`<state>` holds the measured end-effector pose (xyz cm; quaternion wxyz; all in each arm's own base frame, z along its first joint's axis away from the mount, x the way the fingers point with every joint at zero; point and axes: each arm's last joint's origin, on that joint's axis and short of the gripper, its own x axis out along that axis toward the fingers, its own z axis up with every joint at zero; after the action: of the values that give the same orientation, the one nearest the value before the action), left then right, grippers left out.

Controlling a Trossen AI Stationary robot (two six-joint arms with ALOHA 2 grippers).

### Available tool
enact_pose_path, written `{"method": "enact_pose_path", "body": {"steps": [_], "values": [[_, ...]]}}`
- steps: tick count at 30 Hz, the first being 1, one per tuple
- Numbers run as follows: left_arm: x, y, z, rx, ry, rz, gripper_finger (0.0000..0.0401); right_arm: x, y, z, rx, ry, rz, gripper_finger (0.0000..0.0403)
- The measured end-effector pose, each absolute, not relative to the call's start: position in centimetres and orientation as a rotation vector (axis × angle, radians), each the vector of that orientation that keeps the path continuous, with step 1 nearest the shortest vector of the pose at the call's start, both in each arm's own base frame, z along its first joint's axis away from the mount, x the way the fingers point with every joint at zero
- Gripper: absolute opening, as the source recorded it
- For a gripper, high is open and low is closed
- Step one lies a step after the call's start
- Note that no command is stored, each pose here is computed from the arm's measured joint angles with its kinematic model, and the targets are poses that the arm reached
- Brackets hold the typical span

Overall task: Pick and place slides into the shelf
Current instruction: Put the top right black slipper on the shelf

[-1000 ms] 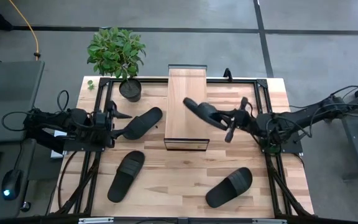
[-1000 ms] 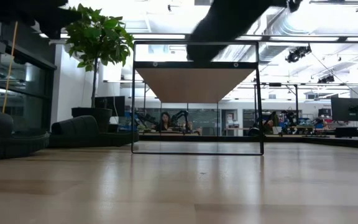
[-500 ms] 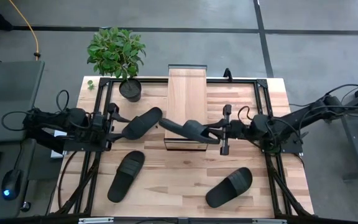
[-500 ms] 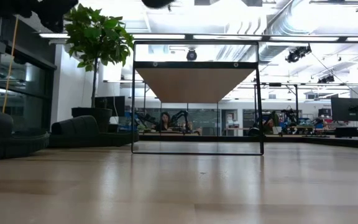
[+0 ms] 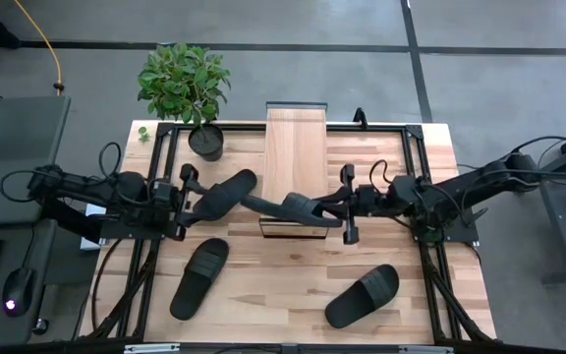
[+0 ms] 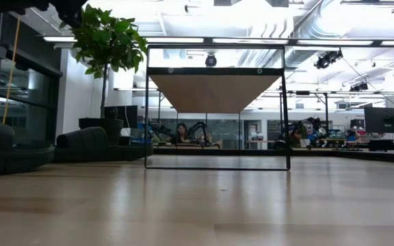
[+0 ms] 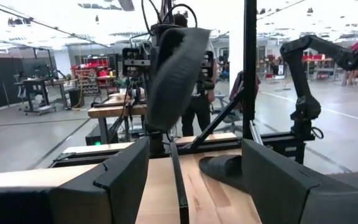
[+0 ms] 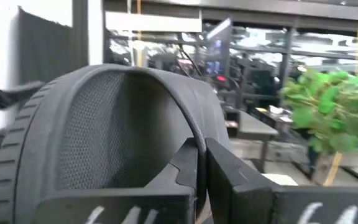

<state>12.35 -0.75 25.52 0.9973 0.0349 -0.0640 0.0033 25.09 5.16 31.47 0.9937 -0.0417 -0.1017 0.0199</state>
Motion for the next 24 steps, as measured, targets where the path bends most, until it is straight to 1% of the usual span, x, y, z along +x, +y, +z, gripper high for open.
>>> {"method": "enact_pose_path", "body": {"steps": [7,18,24], "values": [[13.1,-0.6,25.3,0.069,-0.11,0.066,0.0239,26.2,5.0,31.1,-0.041,-0.261,0.118,0.0],[13.9,-0.7,25.5,0.067,-0.14,0.048,0.0239,27.5,4.5,30.7,-0.016,-0.268,0.11,0.0],[14.4,-0.8,25.5,0.065,-0.153,0.037,0.0239,29.2,4.9,30.6,-0.026,-0.249,0.145,0.0]]}}
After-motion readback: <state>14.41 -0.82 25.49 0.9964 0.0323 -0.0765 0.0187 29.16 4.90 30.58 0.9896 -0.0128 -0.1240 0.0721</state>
